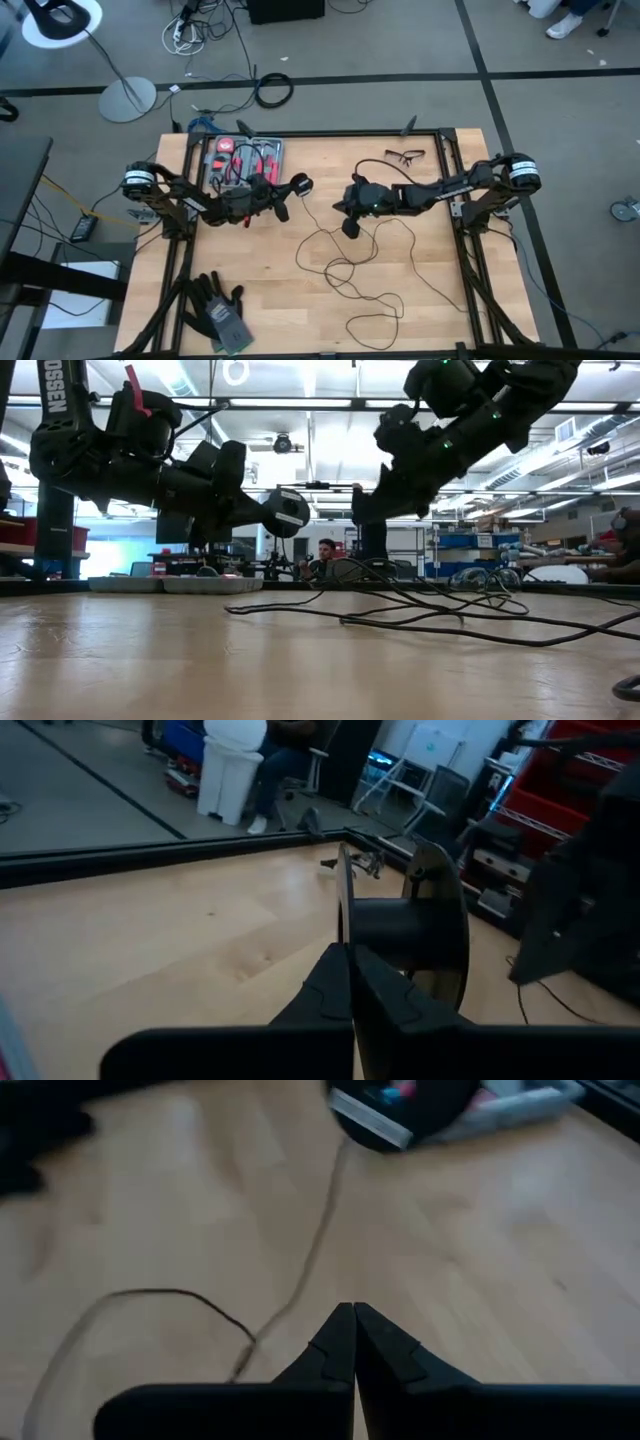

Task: Coil cords
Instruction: Coil the black wire on the black spool

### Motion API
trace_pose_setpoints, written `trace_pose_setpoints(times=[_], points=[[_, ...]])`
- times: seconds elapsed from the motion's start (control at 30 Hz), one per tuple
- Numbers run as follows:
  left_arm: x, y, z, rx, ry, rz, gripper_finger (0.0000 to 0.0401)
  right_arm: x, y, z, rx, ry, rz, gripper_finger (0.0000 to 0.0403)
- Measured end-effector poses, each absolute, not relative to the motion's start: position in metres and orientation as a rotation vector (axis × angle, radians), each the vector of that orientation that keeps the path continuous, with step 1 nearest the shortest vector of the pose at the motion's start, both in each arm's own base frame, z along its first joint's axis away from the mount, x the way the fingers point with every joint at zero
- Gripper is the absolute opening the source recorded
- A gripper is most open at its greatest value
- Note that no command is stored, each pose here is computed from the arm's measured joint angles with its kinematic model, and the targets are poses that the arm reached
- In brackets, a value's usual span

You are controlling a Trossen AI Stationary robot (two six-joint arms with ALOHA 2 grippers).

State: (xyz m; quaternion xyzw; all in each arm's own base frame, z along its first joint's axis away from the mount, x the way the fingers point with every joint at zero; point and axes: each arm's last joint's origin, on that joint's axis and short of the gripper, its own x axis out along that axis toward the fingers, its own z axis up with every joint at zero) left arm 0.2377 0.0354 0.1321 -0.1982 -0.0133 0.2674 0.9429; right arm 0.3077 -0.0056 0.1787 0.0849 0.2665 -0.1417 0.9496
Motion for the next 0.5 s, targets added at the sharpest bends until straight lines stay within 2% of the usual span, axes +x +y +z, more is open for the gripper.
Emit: trace_pose_setpoints(times=[0.3,0.5], points=[[0.239,0.034,0.131,-0.374,0.005,0.473,0.0,0.305,0.019,0.176,0.176,0.538,-0.375,0.0001],[0.239,0.034,0.131,-0.373,0.014,0.473,0.0,0.312,0.035,0.148,0.236,0.587,-0.372,0.0]])
